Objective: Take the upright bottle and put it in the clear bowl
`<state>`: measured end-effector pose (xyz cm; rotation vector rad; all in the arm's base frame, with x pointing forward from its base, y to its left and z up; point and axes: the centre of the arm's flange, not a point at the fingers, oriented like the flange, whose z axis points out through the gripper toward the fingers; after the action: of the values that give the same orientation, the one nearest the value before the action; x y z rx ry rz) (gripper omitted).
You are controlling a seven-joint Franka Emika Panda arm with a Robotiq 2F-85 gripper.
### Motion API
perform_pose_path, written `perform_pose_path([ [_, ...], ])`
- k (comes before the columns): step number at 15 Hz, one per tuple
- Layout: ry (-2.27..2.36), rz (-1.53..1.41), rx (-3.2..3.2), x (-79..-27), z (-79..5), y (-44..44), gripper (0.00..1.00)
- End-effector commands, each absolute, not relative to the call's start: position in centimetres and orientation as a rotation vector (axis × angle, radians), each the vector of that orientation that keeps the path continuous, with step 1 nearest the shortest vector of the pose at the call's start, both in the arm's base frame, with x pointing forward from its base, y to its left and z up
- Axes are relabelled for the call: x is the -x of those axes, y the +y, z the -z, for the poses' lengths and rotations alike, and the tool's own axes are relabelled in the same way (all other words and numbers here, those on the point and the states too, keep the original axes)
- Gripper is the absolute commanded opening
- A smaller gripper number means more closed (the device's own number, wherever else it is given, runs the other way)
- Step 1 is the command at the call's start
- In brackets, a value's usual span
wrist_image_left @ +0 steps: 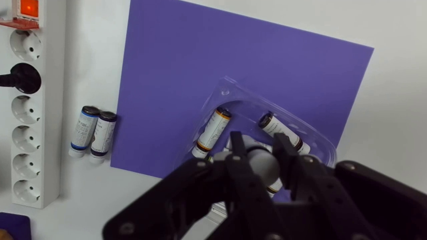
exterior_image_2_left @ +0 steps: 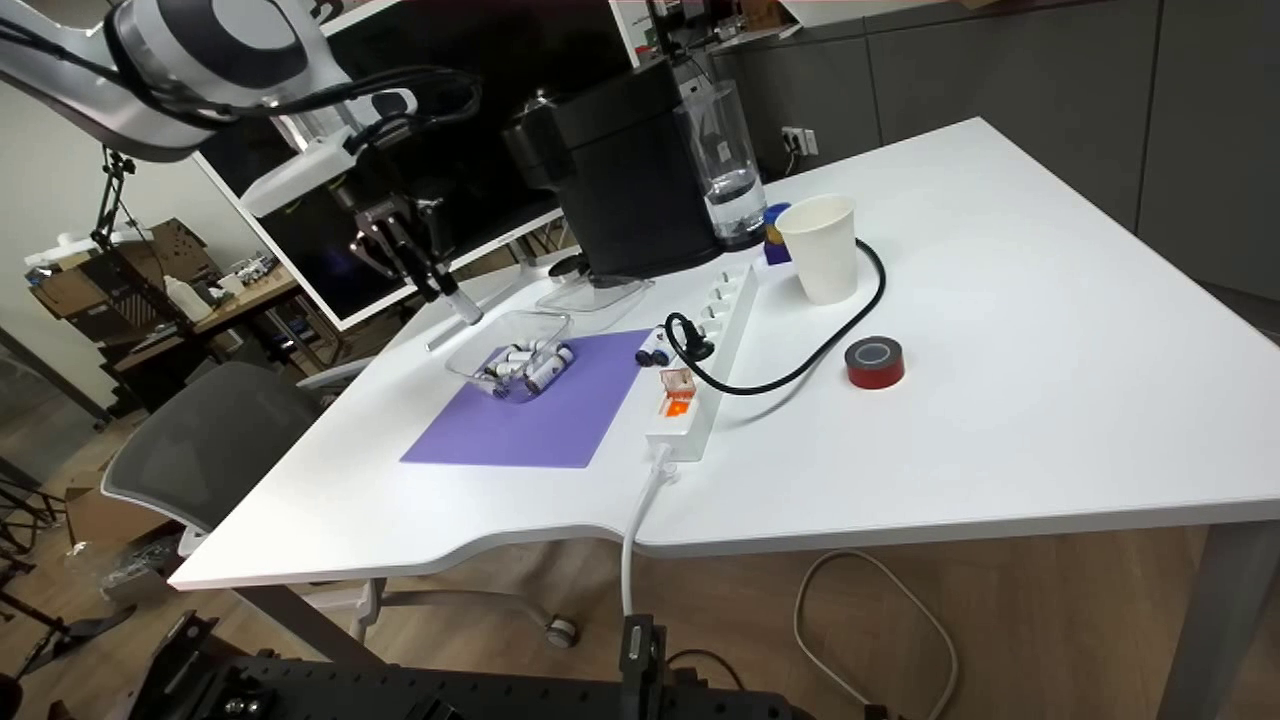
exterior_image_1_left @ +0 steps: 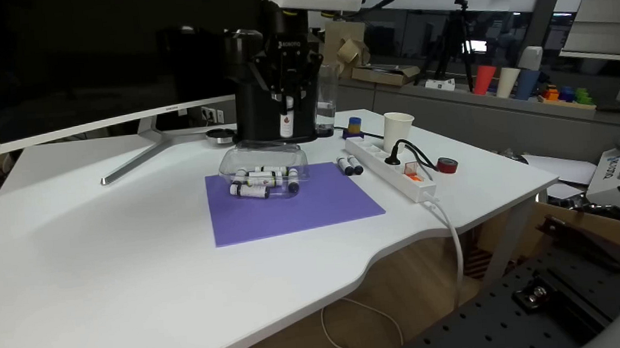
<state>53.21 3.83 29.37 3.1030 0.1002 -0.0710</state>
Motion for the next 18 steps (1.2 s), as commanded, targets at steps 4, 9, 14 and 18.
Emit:
perform_pose_path([
  [4, 0.057, 0.160, -3.105, -55.6, -27.0, 3.0, 0.07],
  [9, 0.051, 0.214, -3.106, -55.7, -26.3, 3.1, 0.66],
  [14, 0.061, 0.175, -3.104, -54.8, -27.7, 3.5, 0.98],
  [18, -0.011, 0.136, -3.095, -53.3, -30.3, 3.9, 1.00],
])
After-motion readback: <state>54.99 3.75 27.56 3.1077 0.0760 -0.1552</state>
